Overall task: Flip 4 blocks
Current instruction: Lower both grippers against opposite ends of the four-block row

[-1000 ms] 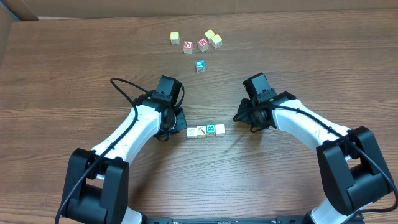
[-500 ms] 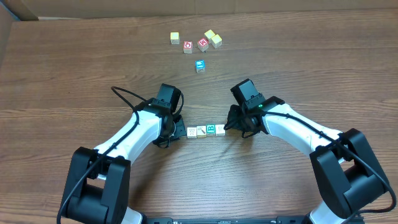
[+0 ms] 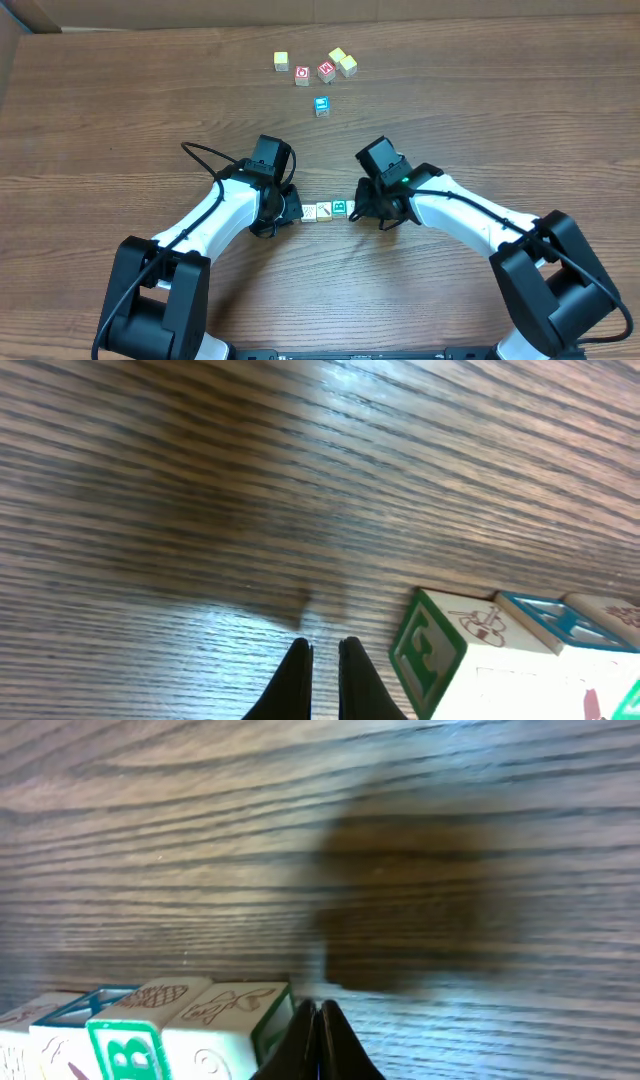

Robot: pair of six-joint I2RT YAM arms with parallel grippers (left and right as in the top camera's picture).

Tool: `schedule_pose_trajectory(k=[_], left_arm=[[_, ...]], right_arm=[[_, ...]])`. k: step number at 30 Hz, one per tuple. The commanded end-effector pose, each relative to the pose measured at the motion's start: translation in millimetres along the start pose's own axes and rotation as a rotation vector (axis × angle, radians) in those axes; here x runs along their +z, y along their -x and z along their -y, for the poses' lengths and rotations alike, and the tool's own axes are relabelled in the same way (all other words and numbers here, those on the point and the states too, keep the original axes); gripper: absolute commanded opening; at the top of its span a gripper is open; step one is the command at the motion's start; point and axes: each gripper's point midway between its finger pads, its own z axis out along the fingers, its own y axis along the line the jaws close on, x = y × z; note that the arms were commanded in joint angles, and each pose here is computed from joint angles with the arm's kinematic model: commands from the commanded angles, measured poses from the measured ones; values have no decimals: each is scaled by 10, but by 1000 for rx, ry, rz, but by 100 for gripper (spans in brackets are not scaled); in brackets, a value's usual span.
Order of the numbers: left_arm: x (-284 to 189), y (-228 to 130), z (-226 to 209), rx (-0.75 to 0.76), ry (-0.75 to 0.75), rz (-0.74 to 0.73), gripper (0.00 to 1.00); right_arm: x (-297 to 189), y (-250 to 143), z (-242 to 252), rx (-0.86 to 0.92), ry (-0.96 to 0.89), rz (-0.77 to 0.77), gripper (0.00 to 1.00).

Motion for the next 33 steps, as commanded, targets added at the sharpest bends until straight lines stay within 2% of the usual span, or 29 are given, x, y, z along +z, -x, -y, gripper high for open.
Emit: schedule_pose_trajectory(k=[1, 11, 33], left_arm=[[48, -80, 22, -11, -14, -32, 4], [44, -76, 113, -9, -61, -37, 4], [43, -35, 135, -1, -69, -20, 4]], right_arm=[[19, 7, 49, 10, -23, 16, 4], [19, 1, -5, 8, 3, 9, 4], [20, -36, -90, -2, 35, -4, 4]])
